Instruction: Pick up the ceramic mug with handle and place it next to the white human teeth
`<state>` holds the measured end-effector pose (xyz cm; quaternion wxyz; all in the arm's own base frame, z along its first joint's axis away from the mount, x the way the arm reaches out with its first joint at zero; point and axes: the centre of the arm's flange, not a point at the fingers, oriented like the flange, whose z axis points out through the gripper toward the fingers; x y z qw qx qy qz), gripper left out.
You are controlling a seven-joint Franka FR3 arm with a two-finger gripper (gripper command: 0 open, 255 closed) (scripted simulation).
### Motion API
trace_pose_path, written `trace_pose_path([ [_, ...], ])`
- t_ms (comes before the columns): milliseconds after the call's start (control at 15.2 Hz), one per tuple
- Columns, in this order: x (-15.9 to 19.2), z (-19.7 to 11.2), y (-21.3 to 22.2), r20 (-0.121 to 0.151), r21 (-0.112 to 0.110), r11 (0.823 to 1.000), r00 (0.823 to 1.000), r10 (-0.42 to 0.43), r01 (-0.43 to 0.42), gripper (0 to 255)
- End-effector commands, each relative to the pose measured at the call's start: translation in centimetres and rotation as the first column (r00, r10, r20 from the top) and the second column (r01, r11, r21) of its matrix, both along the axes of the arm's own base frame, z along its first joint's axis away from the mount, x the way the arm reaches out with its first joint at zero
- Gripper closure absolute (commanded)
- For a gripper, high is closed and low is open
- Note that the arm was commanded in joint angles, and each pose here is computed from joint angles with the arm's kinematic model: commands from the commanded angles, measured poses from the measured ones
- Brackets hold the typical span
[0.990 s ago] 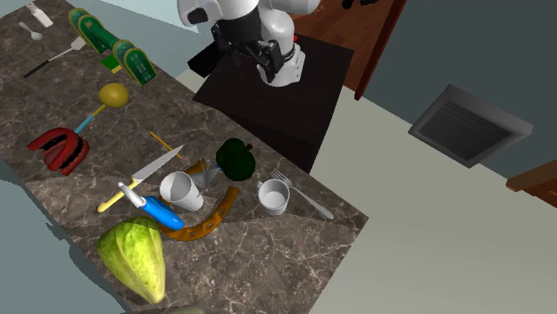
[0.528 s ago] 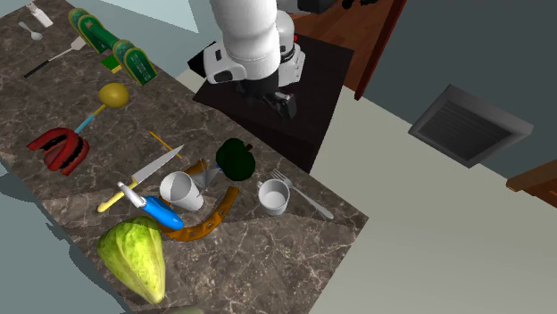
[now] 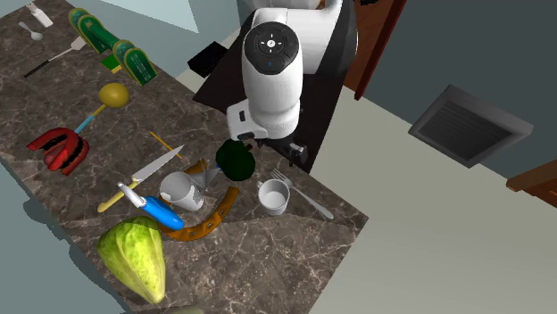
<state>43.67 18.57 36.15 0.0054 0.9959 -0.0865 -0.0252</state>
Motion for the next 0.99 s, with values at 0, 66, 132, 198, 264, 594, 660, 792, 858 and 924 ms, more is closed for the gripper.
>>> trace_pose_path([
  [0, 1.2, -2.1, 1.3, 0.006, -0.011, 1.000, 1.000, -0.004, 0.004, 0],
  [66, 1.9, -3.0, 2.0, 0.009, -0.017, 1.000, 1.000, -0.006, 0.006, 0],
  [132, 2.6, -3.9, 2.7, 0.011, -0.023, 1.000, 1.000, -0.008, 0.008, 0],
  [198, 3.3, -4.9, 3.4, 0.014, -0.029, 1.000, 1.000, -0.010, 0.010, 0],
  [264, 3.9, -5.8, 4.1, 0.017, -0.035, 0.999, 1.000, -0.011, 0.012, 0],
  [594, 7.0, -9.8, 6.9, 0.029, -0.061, 0.998, 0.999, -0.018, 0.020, 0],
  [660, 7.0, -10.3, 6.9, 0.029, -0.061, 0.998, 0.999, -0.018, 0.020, 0],
  [792, 6.9, -11.4, 6.8, 0.029, -0.061, 0.998, 0.999, -0.018, 0.020, 0],
  [858, 6.9, -11.9, 6.7, 0.029, -0.061, 0.998, 0.999, -0.018, 0.020, 0],
  [924, 6.9, -12.4, 6.7, 0.029, -0.061, 0.998, 0.999, -0.018, 0.020, 0],
])
